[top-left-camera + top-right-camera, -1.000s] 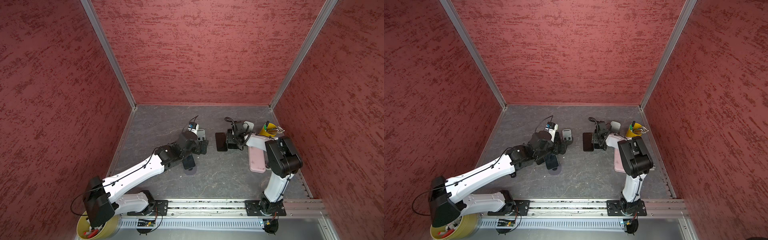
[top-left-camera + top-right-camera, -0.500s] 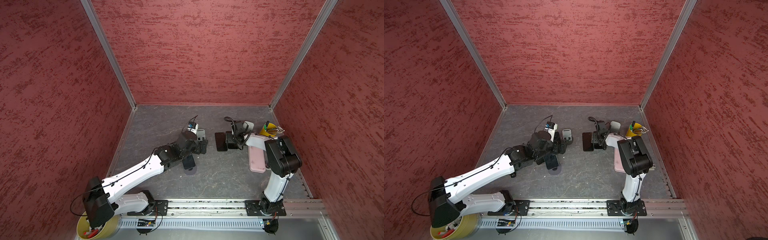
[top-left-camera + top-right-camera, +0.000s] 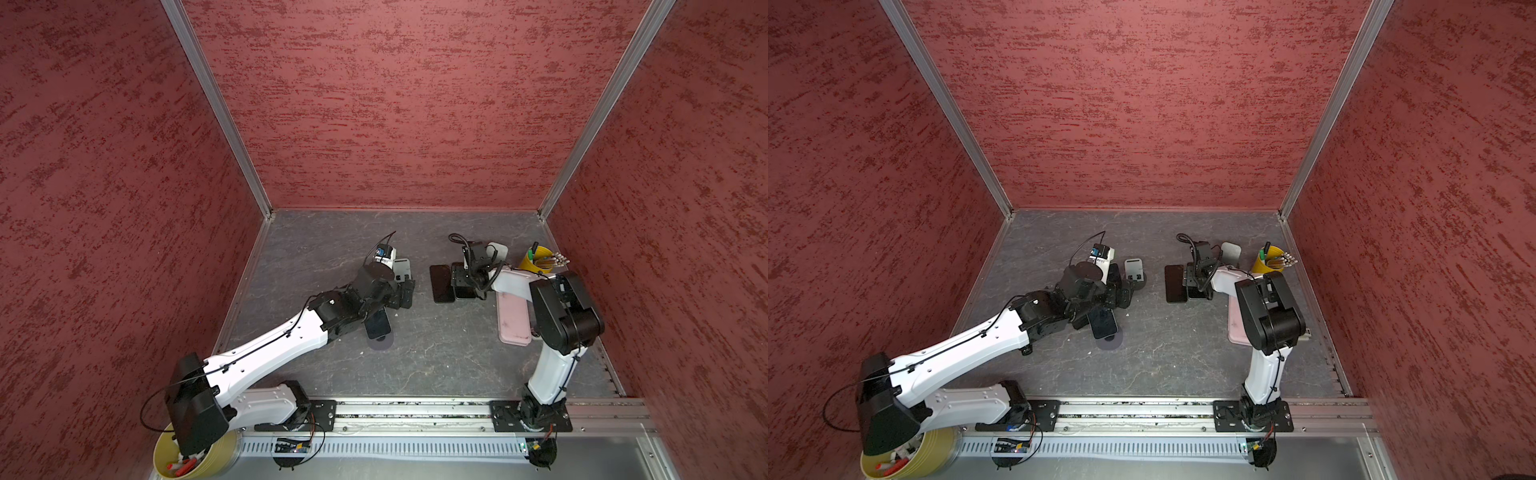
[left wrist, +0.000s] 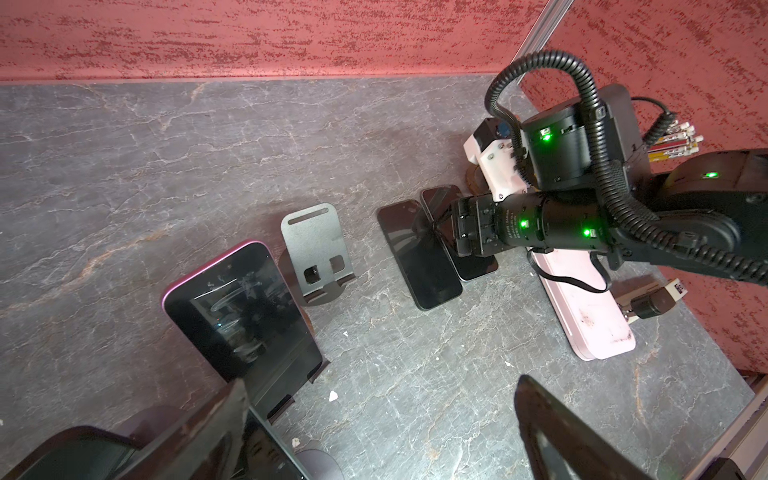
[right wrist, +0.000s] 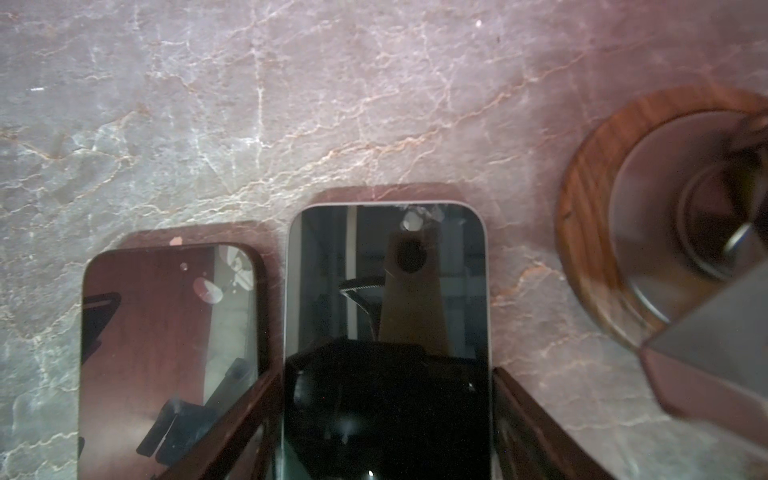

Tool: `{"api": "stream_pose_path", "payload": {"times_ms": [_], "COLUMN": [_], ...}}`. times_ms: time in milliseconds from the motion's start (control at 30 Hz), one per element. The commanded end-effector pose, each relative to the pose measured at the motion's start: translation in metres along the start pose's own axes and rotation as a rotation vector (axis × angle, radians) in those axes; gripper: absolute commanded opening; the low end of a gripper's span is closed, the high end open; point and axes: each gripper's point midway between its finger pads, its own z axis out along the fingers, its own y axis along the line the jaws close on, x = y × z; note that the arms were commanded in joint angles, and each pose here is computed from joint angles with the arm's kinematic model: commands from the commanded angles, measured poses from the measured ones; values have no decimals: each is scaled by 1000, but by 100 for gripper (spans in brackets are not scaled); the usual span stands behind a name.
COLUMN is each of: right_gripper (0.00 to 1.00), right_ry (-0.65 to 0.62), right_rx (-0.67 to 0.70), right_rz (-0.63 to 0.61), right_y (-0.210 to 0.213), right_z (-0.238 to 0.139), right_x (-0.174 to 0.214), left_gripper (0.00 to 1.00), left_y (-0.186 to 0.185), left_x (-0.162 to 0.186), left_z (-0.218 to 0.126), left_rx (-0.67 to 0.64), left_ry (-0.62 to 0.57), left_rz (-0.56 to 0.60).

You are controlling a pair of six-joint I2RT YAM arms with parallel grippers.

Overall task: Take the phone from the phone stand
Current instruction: 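Open the right gripper to release the phone on the table, then grasp the emptied grey phone stand with the right gripper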

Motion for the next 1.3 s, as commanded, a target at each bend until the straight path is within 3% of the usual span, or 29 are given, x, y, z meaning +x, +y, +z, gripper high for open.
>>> {"api": "stream_pose_path", "payload": {"times_ms": [0,167,800,1267], "right_gripper": [80,82,87,88], "right_ry": [49,28,-60,-113], "right_rx": [-51,-54,-90,-249], "right_rz": [27,35,50,-47], "right_y": [5,6,19,113], "right_z": [2,-3,-46,-80], "right_x": [14,7,-19,-28], "left_gripper": [99,100,100,100], "left_y": [5,19,16,33], "left_x": [-14,-14,-9,-7], "left_z": [-10,-13,-9,-25], "left_rx": [-45,-125,-115,-155], "left_ry": [-33,-33,3,-46], "left_rz": [-8,-24,-26,-63]}}
